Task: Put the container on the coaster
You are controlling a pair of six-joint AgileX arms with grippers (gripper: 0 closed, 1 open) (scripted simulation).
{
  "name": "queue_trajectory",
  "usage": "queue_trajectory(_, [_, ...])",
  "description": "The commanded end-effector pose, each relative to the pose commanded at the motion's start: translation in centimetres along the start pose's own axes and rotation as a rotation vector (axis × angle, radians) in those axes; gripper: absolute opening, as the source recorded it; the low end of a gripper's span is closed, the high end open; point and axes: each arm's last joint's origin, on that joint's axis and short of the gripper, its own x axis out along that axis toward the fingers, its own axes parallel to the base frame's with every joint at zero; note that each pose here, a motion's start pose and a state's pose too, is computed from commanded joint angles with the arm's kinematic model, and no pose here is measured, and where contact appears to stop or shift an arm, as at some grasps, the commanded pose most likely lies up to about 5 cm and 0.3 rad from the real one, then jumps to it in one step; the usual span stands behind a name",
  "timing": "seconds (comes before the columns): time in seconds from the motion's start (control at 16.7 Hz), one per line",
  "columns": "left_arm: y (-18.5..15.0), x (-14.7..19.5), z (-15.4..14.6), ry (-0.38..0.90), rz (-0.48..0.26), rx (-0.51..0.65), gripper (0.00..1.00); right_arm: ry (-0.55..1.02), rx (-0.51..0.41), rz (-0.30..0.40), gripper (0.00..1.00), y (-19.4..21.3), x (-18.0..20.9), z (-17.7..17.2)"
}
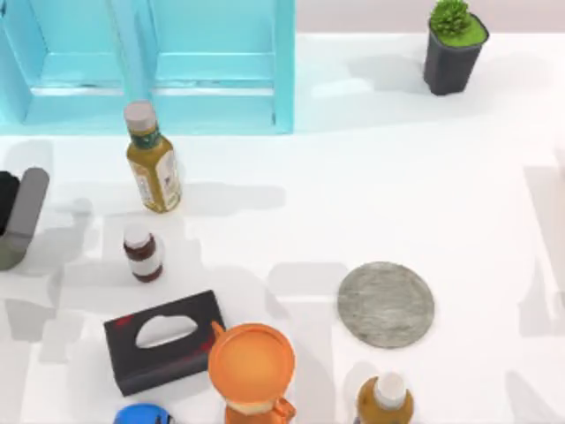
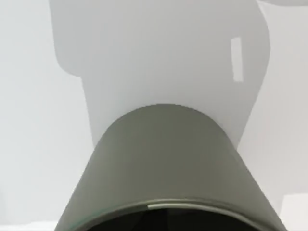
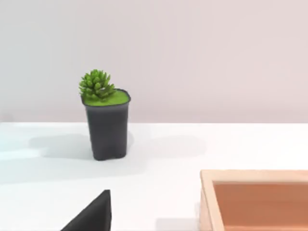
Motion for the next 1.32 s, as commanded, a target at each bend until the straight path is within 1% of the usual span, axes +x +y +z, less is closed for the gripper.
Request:
queue_trajectory(0.36, [0.0, 0.0, 0.0, 0.000, 0.000, 0.000, 0.02, 0.000, 0.000, 0.000, 1.00, 0.0, 0.0, 0.0])
queue_trajectory(0.42, [0.0, 0.0, 0.0, 0.000, 0.000, 0.000, 0.00, 0.000, 0.000, 0.000, 1.00, 0.0, 0.0, 0.0])
queue_trajectory(1.02, [0.1, -0.2, 0.1, 0.000, 0.004, 0.001, 0.00, 0.000, 0.000, 0.000, 1.00, 0.0, 0.0, 0.0])
queue_trajectory(1.14, [0.7, -0.9, 0.4, 0.002, 0.025, -0.010, 0.00, 0.000, 0.000, 0.000, 1.00, 0.0, 0.0, 0.0])
queue_trajectory(1.32, [2.2, -3.4, 1.5, -0.002, 0.087, -0.045, 0.00, 0.000, 0.000, 0.000, 1.00, 0.0, 0.0, 0.0])
